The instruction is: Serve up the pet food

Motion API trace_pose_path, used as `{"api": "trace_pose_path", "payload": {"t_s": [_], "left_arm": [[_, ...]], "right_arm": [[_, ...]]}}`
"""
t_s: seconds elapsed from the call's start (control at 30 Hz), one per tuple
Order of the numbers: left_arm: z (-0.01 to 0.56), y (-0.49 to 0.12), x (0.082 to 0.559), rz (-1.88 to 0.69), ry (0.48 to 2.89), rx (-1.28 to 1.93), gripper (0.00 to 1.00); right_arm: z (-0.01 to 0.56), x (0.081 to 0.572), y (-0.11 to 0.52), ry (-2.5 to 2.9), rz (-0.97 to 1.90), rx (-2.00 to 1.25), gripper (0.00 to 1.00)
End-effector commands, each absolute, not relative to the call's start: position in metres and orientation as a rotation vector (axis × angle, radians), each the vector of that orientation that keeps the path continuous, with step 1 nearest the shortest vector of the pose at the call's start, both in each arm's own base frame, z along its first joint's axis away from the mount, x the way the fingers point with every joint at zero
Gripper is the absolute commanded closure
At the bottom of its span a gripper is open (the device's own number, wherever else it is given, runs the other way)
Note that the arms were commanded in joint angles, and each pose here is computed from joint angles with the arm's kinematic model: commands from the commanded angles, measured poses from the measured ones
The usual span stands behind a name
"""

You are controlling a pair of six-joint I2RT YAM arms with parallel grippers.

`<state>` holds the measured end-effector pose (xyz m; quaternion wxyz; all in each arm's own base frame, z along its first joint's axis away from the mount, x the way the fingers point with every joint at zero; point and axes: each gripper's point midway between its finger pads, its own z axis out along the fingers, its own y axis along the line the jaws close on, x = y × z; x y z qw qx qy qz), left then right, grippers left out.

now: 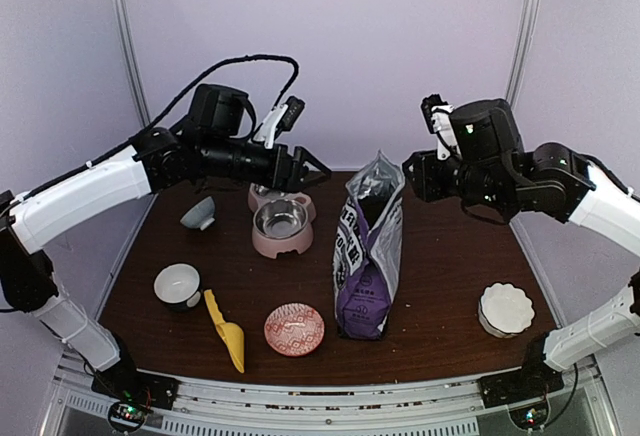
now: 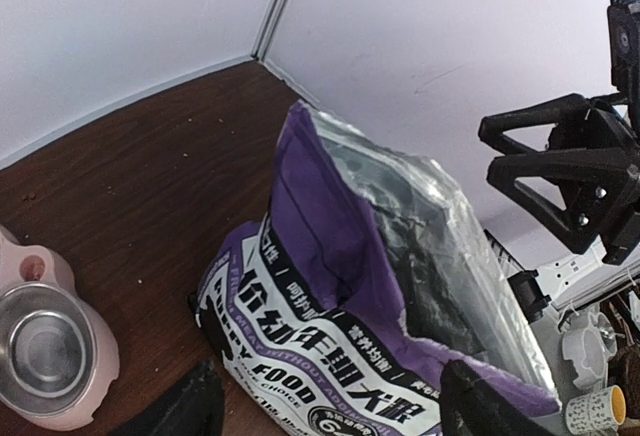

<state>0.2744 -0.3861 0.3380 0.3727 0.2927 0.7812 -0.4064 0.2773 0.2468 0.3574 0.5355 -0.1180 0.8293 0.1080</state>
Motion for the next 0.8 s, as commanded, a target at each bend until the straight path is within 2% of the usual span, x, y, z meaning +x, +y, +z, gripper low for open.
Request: {"api": "trace_pose_path", "payload": {"t_s": [0.0, 0.13, 0.3, 0.6, 0.77], "left_arm": [[0.360, -0.411, 0.275, -1.085, 1.909, 0.799, 0.20], [0.346, -0.416, 0.287, -1.005, 1.959, 0.803, 0.18], [0.339, -0.425, 0.291, -0.999, 1.971, 0.827, 0.17], [0.327, -0.433, 0.290, -0.976, 2.008, 0.878, 0.29], [0.323, -0.442, 0.283, -1.009, 2.010, 0.928, 0.45]], "right_arm": [[0.386, 0.275, 0.242, 1.919, 0.343, -0.217, 0.49], [0.383, 0.275, 0.249, 1.928, 0.377, -0.229, 0.42], [0.366, 0.284, 0.254, 1.971, 0.345, -0.220, 0.42], [0.341, 0.294, 0.263, 2.049, 0.316, -0.225, 0.62], [0.337, 0.296, 0.265, 2.064, 0.304, -0.231, 0.74]]}}
